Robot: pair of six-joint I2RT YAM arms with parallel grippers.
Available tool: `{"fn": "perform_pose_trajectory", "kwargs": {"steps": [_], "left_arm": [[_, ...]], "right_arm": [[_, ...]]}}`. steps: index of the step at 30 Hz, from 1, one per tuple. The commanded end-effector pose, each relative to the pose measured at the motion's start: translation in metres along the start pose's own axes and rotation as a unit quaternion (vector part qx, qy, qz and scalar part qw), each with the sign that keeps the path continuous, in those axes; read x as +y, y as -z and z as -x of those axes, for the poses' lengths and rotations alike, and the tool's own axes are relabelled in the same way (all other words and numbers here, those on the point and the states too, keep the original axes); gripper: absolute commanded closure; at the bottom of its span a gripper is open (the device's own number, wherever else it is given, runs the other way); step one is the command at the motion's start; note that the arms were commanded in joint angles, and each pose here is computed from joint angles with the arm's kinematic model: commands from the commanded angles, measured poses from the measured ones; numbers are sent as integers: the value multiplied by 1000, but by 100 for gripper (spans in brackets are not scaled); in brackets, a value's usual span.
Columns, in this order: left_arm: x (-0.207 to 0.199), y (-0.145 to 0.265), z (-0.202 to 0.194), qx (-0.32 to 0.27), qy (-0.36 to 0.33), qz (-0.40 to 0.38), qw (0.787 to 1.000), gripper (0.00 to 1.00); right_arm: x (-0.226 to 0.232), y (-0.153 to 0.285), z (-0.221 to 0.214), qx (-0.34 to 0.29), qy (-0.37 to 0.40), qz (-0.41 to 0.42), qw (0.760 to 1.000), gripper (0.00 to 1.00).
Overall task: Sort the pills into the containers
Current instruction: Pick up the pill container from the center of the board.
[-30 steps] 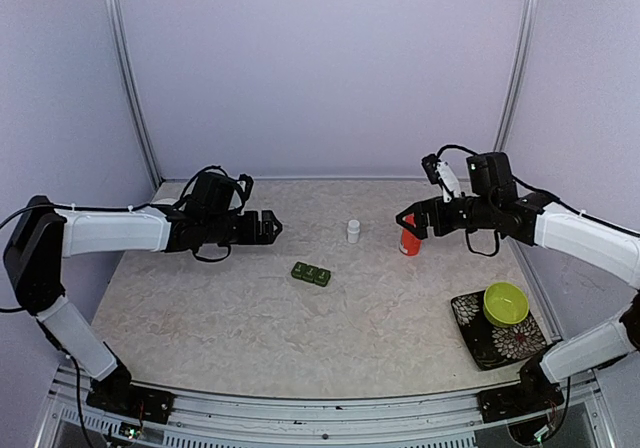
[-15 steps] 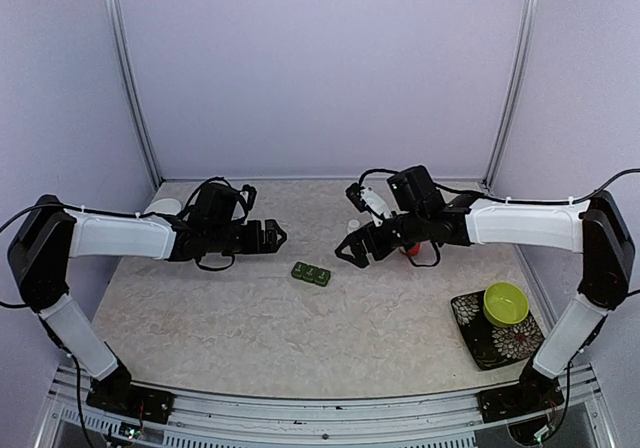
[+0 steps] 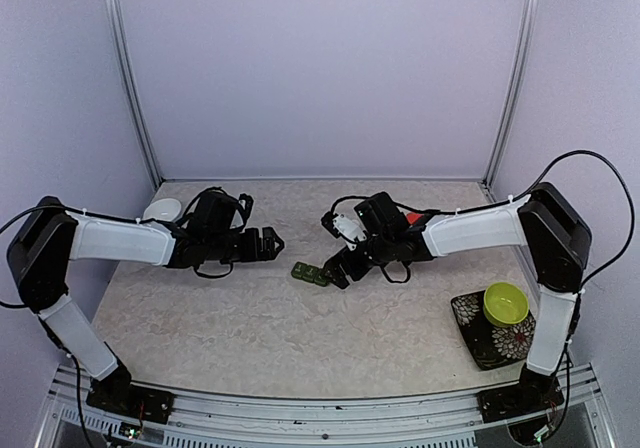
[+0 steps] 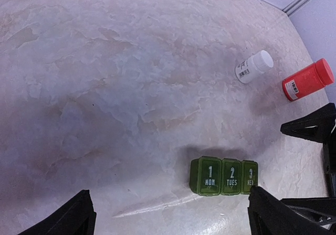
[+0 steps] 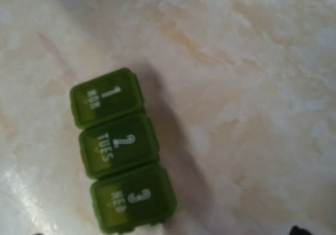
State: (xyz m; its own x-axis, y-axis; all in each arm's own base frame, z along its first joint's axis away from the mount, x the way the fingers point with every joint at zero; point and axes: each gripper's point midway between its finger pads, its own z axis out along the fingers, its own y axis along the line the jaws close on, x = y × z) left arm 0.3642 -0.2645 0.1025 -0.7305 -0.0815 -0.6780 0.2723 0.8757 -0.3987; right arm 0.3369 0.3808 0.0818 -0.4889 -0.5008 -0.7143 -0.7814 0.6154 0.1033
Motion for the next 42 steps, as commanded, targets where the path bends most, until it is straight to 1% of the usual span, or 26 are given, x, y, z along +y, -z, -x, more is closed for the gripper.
{"fn": "perform_pose_trajectory", "kwargs": {"steps": [1, 11, 19, 27, 34, 35, 37, 42], "left_arm": [[-2, 7, 3, -11, 3, -1, 1000, 1], [-1, 16, 3, -18, 14, -1, 1000, 1], [4, 17, -2, -13, 25, 6, 1000, 1], [4, 18, -3, -10, 27, 3, 1000, 1], [2, 18, -4, -7, 26, 1, 1000, 1], [2, 18, -4, -7, 26, 1, 1000, 1], [3, 17, -5, -5, 26, 1, 1000, 1], [3, 17, -6, -3, 25, 0, 1000, 1]], "right_arm": [[11, -14, 9, -18, 31, 10, 999, 0], [17, -31, 5, -4, 41, 25, 999, 0], [24, -48, -14, 23, 84, 4, 996, 1], [13, -59, -22, 33, 90, -26, 995, 4], [9, -68, -21, 30, 103, -34, 994, 12], [10, -69, -20, 28, 106, -30, 994, 15], [11, -70, -19, 24, 110, -25, 993, 24], [15, -70, -17, 20, 118, -11, 993, 30]]}}
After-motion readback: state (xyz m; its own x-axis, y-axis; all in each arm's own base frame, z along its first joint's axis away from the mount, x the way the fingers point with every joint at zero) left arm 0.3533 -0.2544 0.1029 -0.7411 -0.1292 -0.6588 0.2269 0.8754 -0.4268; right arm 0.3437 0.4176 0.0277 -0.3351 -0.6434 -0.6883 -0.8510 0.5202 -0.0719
